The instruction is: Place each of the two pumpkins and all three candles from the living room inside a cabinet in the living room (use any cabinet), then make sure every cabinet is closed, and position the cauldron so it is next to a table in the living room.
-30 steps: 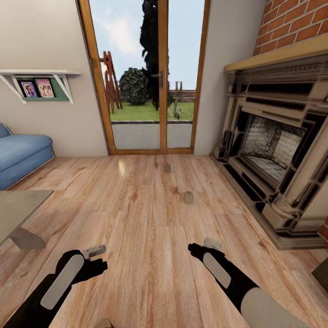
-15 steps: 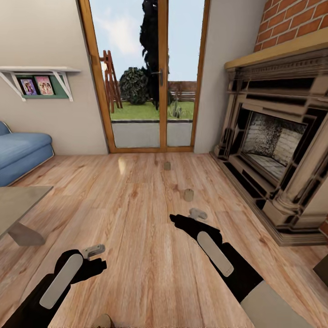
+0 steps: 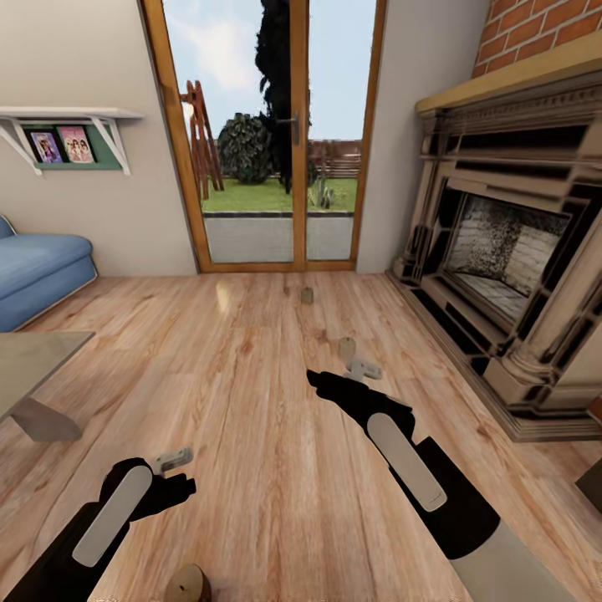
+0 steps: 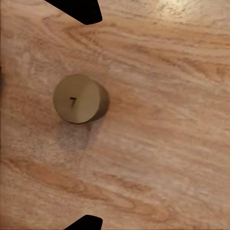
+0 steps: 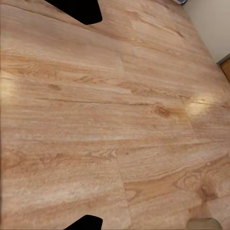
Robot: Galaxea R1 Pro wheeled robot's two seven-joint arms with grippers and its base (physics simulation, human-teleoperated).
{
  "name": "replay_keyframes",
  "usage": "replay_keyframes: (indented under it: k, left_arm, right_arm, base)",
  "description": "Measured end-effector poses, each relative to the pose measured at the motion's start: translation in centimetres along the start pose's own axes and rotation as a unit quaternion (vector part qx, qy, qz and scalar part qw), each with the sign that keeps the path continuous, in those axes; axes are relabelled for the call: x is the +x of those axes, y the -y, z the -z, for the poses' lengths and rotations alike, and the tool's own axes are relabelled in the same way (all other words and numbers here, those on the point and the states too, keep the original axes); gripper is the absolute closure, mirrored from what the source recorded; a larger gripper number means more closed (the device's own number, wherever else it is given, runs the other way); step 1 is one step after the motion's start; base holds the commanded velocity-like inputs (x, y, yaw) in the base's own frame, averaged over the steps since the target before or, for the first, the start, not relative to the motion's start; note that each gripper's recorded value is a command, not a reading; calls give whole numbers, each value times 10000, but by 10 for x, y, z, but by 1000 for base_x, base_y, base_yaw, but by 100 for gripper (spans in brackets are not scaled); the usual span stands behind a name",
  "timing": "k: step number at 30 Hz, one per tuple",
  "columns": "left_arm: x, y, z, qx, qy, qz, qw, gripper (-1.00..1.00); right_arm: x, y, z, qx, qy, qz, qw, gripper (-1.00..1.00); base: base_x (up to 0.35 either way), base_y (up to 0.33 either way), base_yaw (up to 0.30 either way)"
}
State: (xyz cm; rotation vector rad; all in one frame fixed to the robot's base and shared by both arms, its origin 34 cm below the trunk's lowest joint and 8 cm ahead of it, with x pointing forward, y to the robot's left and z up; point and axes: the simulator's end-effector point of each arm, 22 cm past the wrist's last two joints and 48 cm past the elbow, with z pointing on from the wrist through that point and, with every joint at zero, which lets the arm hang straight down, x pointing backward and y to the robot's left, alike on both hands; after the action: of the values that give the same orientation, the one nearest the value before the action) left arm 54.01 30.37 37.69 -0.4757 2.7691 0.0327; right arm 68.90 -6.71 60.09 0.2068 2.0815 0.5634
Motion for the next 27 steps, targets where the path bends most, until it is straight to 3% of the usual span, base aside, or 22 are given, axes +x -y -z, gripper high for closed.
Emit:
replay_keyframes:
  k: [17,23,27]
  left_arm:
    - [19,6,-29,210,-331,40,9992,-100]
    - [15,1,-31,229,-335,157,9991,-100]
    - [19,-1,-37,210,-411,189,9988,-100]
  right_arm:
    - [24,11,-18,15,-252,-49,9997,-100]
    - [42,23,-14,327,-701,312,9965,-100]
    - [52,31,-18,444,-858,362,9947,-100]
  base:
    - [0,0,0]
    - [0,0,0]
    - [0,0,0]
